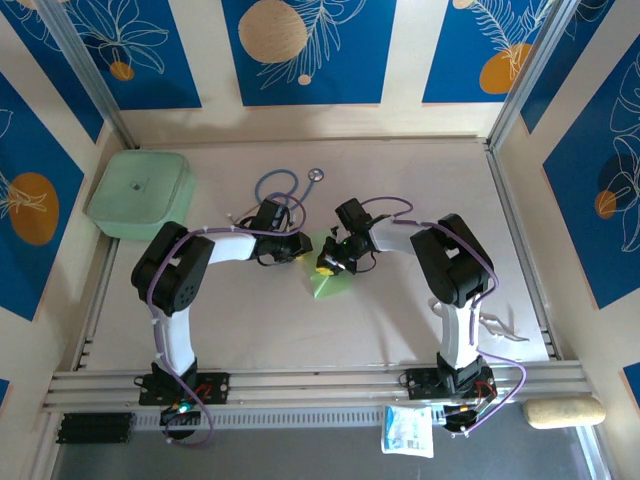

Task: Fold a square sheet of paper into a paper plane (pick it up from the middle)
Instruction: Fold the triangle a second time at the center of the table.

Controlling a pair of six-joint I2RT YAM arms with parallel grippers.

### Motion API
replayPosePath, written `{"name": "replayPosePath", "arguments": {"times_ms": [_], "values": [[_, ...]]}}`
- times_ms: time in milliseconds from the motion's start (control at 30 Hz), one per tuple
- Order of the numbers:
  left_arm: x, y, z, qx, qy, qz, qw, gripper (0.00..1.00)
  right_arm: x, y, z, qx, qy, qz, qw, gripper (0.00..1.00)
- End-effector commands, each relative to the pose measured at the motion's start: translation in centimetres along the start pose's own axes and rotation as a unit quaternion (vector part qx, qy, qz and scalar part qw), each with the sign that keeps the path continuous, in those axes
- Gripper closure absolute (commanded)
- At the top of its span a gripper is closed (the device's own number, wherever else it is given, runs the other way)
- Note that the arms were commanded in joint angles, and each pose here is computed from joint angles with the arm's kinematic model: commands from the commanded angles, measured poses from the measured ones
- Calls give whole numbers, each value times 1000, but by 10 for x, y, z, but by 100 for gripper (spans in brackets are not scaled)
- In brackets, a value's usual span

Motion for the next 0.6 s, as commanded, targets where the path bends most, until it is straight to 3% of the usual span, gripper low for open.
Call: {"name": "replayPosePath", "arguments": {"times_ms": [0, 300, 567], "values": [[23, 21, 10, -30, 47, -27, 998, 80, 0, -2, 7, 10, 11, 5, 1000, 100], [23, 21, 9, -32, 47, -27, 998, 80, 0, -7, 10, 22, 11, 11, 1000, 99], [2, 6, -8, -30, 18, -14, 999, 79, 0, -9, 9, 29, 13, 15, 999, 77]]}}
Point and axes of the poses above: each hand's point on the last joint's axis, 136 mm out from that joint toward the fingers, its own z axis out along the fingers, its own y axis along the line the jaws close on, x = y × z, the point moved 8 cm from there along -z, back along the fingers, and after that the axes turned 12 degrees about z, right-handed, at the moved point
